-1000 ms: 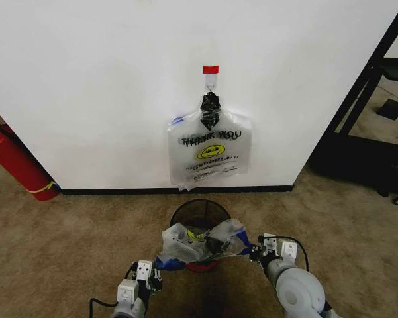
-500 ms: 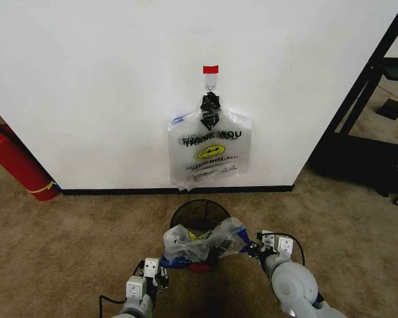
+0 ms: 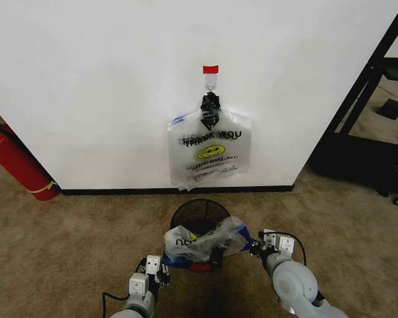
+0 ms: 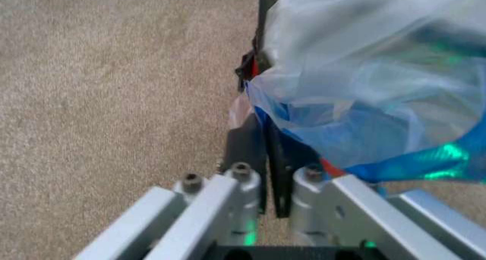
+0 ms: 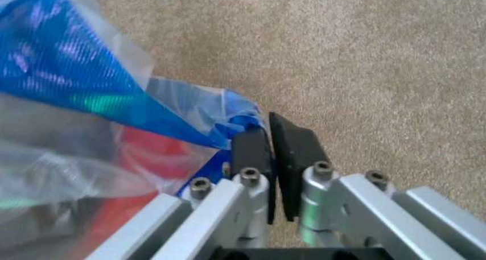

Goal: Pick up the garbage bag from the wall and place it over the trash bin.

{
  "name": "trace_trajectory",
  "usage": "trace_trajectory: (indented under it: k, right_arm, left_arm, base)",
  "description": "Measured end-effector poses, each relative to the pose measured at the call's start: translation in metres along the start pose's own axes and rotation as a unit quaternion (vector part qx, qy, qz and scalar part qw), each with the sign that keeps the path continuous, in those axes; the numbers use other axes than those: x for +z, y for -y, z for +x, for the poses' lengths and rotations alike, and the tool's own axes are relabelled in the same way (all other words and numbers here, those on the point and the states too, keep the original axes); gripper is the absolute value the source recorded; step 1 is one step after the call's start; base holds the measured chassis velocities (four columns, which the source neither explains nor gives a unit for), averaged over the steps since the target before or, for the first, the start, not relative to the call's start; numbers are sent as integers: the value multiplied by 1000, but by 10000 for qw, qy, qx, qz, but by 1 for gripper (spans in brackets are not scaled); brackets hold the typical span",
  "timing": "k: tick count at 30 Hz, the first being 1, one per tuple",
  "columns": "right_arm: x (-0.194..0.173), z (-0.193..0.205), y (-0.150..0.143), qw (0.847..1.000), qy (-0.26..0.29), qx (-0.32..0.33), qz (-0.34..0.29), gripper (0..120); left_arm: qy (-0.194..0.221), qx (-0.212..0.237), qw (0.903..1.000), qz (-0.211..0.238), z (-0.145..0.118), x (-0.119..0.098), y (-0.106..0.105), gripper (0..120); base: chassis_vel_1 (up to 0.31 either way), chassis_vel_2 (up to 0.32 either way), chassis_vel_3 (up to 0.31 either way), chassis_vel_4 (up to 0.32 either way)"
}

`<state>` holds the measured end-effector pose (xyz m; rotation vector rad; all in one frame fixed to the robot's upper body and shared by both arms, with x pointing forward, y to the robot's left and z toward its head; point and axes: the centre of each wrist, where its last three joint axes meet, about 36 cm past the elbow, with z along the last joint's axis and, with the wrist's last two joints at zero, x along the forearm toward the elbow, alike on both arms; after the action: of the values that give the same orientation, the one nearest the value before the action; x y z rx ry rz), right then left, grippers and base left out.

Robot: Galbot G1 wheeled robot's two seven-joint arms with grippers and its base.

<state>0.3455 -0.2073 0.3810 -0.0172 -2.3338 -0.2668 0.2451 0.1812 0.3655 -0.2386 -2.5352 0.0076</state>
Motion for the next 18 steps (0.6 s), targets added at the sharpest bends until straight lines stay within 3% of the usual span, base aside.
trace_trajectory:
  k: [5, 10, 13, 15, 18]
  right_arm:
    - [0, 20, 3, 9999, 89, -17, 100, 25]
    - [-1, 32, 6, 9997, 182, 25, 183, 38]
    - [1, 44, 11, 9989, 306, 100, 350, 55]
    - [2, 45, 12, 9987, 326, 111, 373, 56]
    - [4, 56, 20, 9974, 476, 168, 510, 70]
  left_arm:
    - [21, 113, 9998, -187, 25, -7, -1, 28]
    - [69, 147, 9995, -261, 35, -10, 0, 41]
    - [194, 180, 9991, -343, 48, -17, 3, 57]
    - [200, 184, 9990, -357, 51, -17, 3, 57]
    - [203, 211, 9984, -490, 66, -15, 2, 72]
  base:
    - [0, 0, 0, 0]
    - [0, 0, 0, 0]
    - [0, 0, 0, 0]
    - [0, 0, 0, 0]
    - [0, 0, 0, 0]
